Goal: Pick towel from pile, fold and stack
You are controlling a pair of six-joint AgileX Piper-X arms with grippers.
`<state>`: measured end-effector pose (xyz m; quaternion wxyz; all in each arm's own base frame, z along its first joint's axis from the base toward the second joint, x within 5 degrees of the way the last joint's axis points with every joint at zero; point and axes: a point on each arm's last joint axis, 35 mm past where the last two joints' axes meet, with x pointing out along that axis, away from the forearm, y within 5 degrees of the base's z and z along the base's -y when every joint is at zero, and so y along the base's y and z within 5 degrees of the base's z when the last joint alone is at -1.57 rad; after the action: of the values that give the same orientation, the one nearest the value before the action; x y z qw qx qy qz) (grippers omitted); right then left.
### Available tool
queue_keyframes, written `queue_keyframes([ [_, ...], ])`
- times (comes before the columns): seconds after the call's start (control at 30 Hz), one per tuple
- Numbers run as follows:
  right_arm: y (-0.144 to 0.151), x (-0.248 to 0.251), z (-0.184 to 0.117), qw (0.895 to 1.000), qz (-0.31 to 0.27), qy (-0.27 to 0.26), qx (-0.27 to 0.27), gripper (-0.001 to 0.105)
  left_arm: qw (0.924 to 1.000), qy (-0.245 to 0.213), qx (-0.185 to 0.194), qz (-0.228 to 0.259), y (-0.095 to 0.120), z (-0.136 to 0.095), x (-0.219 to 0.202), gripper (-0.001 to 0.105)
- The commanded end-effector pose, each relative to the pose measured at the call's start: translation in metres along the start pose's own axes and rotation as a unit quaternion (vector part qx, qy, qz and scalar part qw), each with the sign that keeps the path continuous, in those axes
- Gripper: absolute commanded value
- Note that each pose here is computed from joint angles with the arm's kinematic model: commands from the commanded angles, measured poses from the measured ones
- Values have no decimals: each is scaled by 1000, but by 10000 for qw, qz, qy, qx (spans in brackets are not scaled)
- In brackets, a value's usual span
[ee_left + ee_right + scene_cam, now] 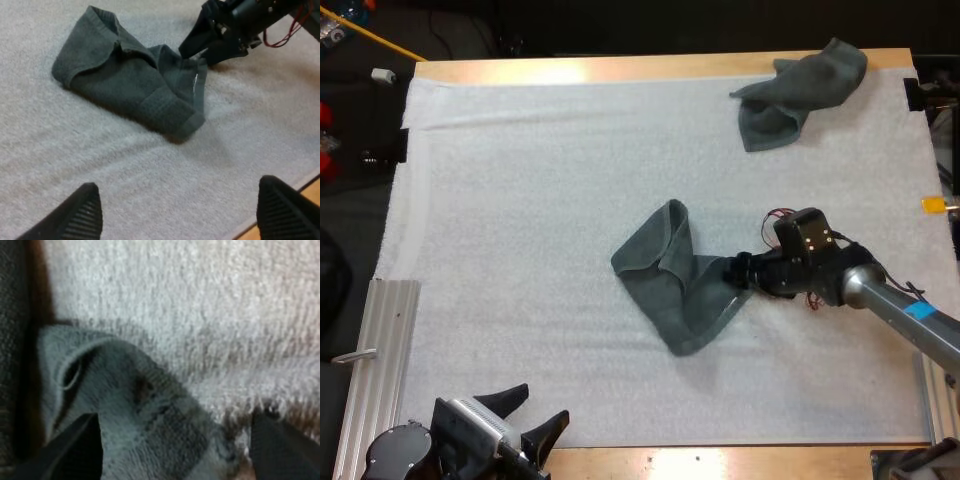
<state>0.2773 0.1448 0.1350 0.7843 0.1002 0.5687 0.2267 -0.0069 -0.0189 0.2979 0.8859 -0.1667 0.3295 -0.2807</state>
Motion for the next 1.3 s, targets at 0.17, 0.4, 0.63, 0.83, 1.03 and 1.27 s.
queue_keyframes([
  [0.17,-3,9,-6,9993,180,293,136,52,9999,106,-91,-98,-1,-2,-1,63],
  [0.4,-4,6,-10,9989,51,470,-80,1,9999,106,-91,-98,-1,-2,-1,63],
  [0.63,-1,-30,-3,9891,-1409,-223,-379,0,9999,99,-86,-100,-1,-1,-1,63],
  [0.83,-4,-68,-7,9439,-3148,-535,-845,0,9999,99,-76,-100,-1,-1,-1,63],
  [1.03,-6,-83,-11,9093,-3972,-473,-1150,0,9999,98,-60,-100,-1,-1,-1,63],
  [1.27,-8,-85,-17,9031,-4116,-195,-1205,0,9999,98,-25,-100,-1,-1,-1,63],
])
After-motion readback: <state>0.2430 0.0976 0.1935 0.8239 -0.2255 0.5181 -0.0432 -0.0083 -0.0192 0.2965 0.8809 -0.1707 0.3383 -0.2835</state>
